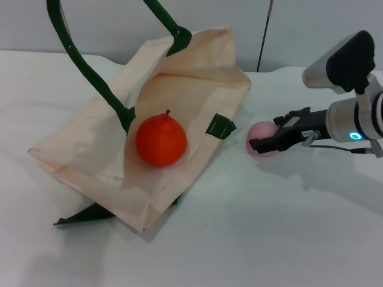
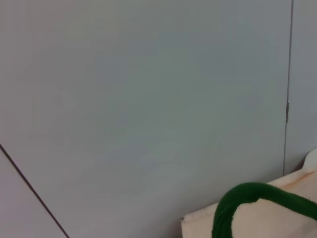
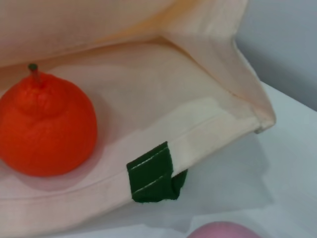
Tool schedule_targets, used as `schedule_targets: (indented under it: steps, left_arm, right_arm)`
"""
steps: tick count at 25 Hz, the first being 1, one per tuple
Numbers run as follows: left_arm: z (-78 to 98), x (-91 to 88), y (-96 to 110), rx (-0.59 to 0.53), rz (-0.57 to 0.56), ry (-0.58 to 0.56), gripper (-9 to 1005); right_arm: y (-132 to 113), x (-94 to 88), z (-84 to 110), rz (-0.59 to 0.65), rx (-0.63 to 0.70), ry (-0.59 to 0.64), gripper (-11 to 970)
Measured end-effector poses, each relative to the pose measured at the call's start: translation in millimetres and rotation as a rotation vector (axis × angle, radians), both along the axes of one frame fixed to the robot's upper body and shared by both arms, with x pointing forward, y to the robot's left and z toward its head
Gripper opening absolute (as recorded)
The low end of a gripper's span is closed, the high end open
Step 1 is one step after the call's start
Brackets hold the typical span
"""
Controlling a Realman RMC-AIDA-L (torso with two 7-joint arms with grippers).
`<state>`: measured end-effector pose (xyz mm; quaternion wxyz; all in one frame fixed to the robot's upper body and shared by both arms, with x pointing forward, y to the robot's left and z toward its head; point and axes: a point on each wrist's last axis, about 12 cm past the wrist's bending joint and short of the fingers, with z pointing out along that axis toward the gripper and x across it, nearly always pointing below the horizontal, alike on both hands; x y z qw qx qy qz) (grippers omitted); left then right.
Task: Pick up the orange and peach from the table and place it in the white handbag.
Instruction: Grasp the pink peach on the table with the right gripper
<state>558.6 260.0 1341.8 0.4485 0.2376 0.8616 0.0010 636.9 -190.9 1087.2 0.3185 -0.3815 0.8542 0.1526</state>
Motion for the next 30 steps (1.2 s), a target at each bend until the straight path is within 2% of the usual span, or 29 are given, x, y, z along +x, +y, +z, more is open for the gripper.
schedule_targets:
  steps: [16, 24, 30]
  left_arm:
    - [0.4, -0.2, 2.3, 0.000, 0.010, -0.002, 108]
    - [0.1, -0.1, 3.5, 0.005, 0.016, -0.003, 109]
    - [-1.0, -0.6, 4.6, 0.010, 0.015, -0.001, 109]
  right_arm:
    - [3.5, -0.1, 1.0, 0.023, -0.002, 0.019, 743]
    - [2.7, 0.1, 0.9, 0.037, -0.024, 0.012, 689]
    - [4.6, 0.7, 8.3, 0.047, -0.007, -0.009, 639]
